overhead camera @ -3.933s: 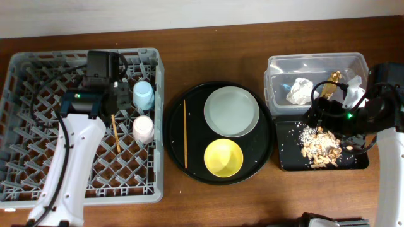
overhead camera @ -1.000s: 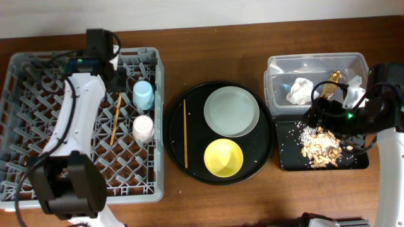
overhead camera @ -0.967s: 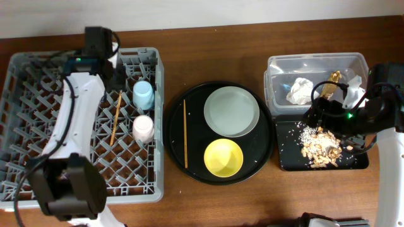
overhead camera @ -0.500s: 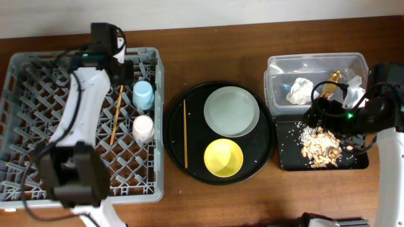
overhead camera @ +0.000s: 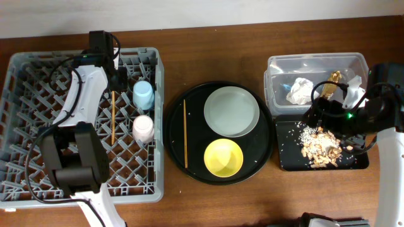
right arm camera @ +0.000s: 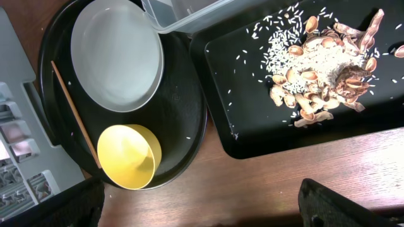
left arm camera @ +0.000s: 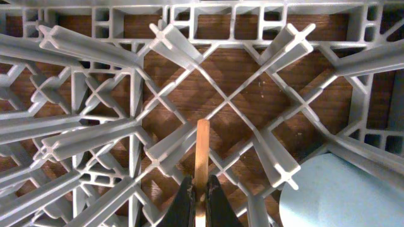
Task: Sort waste into correct bins and load items into the dishwasher rack
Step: 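Lift the left gripper out of the rack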
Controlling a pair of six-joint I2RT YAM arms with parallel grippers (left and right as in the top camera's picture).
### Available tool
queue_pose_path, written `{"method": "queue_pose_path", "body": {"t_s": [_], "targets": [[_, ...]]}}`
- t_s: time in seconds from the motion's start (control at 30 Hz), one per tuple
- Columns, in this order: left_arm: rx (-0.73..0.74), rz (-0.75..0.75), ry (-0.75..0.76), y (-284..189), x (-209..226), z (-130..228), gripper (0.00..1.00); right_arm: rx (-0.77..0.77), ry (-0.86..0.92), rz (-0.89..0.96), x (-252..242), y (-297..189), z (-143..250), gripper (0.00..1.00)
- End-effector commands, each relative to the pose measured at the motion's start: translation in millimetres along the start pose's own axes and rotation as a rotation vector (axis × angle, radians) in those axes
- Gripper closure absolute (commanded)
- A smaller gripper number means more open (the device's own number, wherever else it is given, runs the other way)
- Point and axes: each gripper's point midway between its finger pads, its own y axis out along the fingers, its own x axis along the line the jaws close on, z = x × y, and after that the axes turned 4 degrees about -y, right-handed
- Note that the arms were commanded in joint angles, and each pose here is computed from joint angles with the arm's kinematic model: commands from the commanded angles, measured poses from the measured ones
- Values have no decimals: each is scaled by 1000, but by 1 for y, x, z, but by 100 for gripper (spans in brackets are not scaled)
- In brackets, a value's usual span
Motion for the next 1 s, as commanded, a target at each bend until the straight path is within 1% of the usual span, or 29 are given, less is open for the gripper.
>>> {"method": "queue_pose_path", "body": {"t_s": [0.0,0.1,0.2,0.23,0.3,0.37,0.43,0.53,0.63,0.7,0.73,0.77,0.8,0.83,0.87,0.97], "targets": [[-34,-41,-20,-18,15,-13,99,-1,2,11,-3,0,-1,1],[-87,-39,-30,-45,19,-31,100,-1,3,11,-3,0,-1,1],[-151,-37,-42,-87,25,-53,100,-1,3,11,-3,0,-1,1],[-163,-37,-32,-109,29,-59,100,-1,3,11,-3,0,-1,1],[-145,-38,-17,-124,31,-55,99,-1,3,11,-3,0,-1,1],[-78,-28,-5,-139,32,-39,100,-1,3,11,-3,0,-1,1],[-3,13,9,-144,26,-20,100,-1,3,11,-3,0,-1,1],[98,57,23,-139,18,2,100,-1,3,11,-3,0,-1,1],[145,66,29,-125,14,10,100,-1,3,11,-3,0,-1,1],[177,68,33,-108,11,13,99,-1,2,11,-3,0,-1,1],[192,67,34,-102,10,14,94,-1,3,11,-3,0,-1,1],[202,67,35,-99,9,15,76,-1,3,11,-3,0,-1,1],[212,67,36,-95,9,16,37,-1,3,11,-3,0,-1,2],[223,66,38,-91,8,18,20,-1,3,11,-3,0,-1,1],[221,67,38,-90,8,17,1,-1,3,11,-3,0,-1,1],[184,67,33,-96,9,9,1,-1,3,11,-3,0,-1,1]]}}
